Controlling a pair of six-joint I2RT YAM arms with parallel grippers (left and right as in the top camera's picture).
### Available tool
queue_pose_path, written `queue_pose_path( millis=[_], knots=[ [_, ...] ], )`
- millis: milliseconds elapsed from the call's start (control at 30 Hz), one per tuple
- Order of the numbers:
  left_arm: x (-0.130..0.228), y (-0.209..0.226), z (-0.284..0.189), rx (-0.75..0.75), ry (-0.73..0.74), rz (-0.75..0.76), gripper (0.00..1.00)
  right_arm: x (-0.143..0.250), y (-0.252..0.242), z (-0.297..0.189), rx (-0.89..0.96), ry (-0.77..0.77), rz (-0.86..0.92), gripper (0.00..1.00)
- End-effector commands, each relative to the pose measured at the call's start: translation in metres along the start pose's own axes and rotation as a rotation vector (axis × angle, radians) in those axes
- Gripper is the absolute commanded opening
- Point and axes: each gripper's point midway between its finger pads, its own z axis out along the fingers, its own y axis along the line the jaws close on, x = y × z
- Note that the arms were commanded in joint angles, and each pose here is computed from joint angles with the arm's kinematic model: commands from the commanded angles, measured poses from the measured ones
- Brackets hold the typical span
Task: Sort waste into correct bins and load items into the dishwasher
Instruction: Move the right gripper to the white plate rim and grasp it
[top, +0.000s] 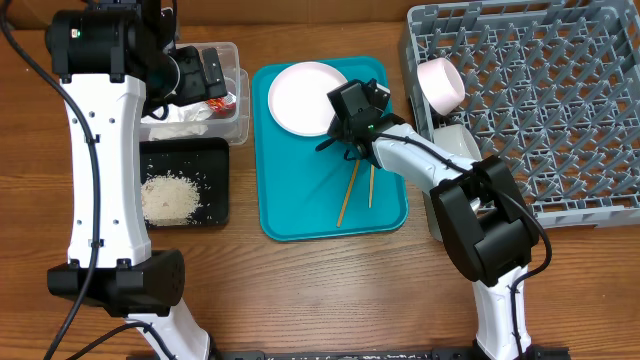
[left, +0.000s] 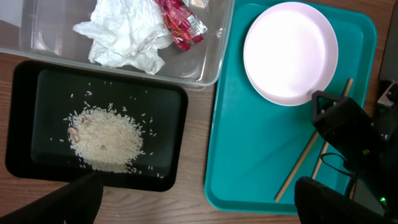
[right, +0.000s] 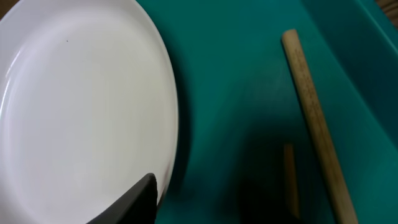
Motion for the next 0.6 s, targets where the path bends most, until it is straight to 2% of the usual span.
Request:
queue_pose_path(
  millis=[0, 200, 567],
  knots=[
    [-0.002, 0.002, -0.011, -0.003, -0.032, 0.006, 1.0, 0.01, -0.005, 0.007, 0.019, 0.028, -0.014, 0.42],
    [-0.002, 0.002, -0.011, -0.003, -0.032, 0.006, 1.0, 0.015, -0.002, 0.001, 0.026, 0.077, -0.021, 0.39],
    [-0.002, 0.002, -0.011, -0.003, -0.032, 0.006, 1.0, 0.025, -0.004, -0.001, 0.042, 0.112, -0.037, 0.39]
  ],
)
